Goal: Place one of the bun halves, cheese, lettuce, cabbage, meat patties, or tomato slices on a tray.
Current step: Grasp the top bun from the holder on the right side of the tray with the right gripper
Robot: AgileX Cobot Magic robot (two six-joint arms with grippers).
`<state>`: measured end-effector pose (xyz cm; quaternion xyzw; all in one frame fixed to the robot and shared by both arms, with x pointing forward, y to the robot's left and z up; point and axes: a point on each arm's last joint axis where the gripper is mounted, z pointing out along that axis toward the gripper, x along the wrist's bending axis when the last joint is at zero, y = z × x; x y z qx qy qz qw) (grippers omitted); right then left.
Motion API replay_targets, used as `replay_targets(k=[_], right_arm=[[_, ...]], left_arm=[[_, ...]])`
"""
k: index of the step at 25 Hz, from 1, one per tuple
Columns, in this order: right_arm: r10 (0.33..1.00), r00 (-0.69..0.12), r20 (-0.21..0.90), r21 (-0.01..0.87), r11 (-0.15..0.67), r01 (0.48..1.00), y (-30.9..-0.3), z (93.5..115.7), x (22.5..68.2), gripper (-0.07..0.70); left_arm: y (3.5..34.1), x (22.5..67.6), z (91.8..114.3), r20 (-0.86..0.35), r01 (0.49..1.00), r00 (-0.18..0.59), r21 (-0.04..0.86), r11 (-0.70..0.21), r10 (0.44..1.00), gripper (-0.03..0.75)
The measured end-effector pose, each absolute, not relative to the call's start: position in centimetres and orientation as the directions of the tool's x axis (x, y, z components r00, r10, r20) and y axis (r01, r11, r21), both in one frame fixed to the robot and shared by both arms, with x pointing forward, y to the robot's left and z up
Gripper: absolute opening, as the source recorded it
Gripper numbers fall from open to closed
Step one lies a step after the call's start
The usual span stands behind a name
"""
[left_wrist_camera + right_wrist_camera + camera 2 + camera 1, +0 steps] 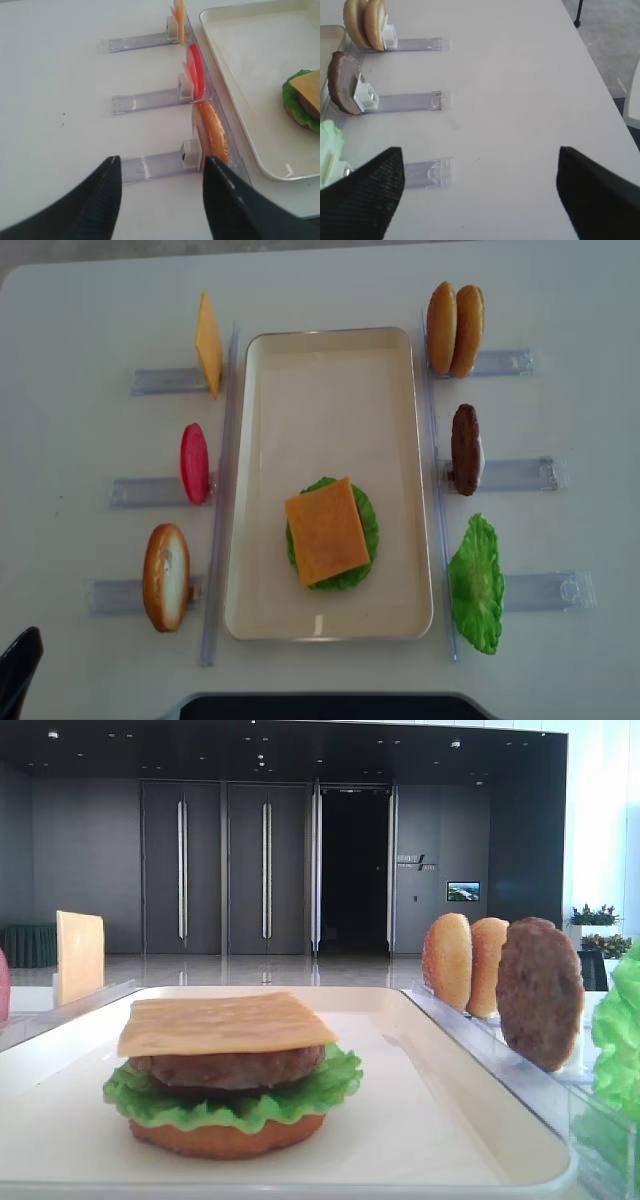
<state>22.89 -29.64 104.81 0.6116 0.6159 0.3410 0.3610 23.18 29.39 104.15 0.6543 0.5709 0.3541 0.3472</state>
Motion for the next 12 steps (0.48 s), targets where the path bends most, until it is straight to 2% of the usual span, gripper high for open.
replay_targets(k=[12], right_arm=[[1.000, 0.009, -0.028, 0.862, 0.019, 0.507, -29.64, 104.81, 22.89, 0.587]], left_arm=[[29.39, 23.18, 104.15, 0.067, 0.501, 0.097, 0.859, -0.107, 0.993, 0.401]])
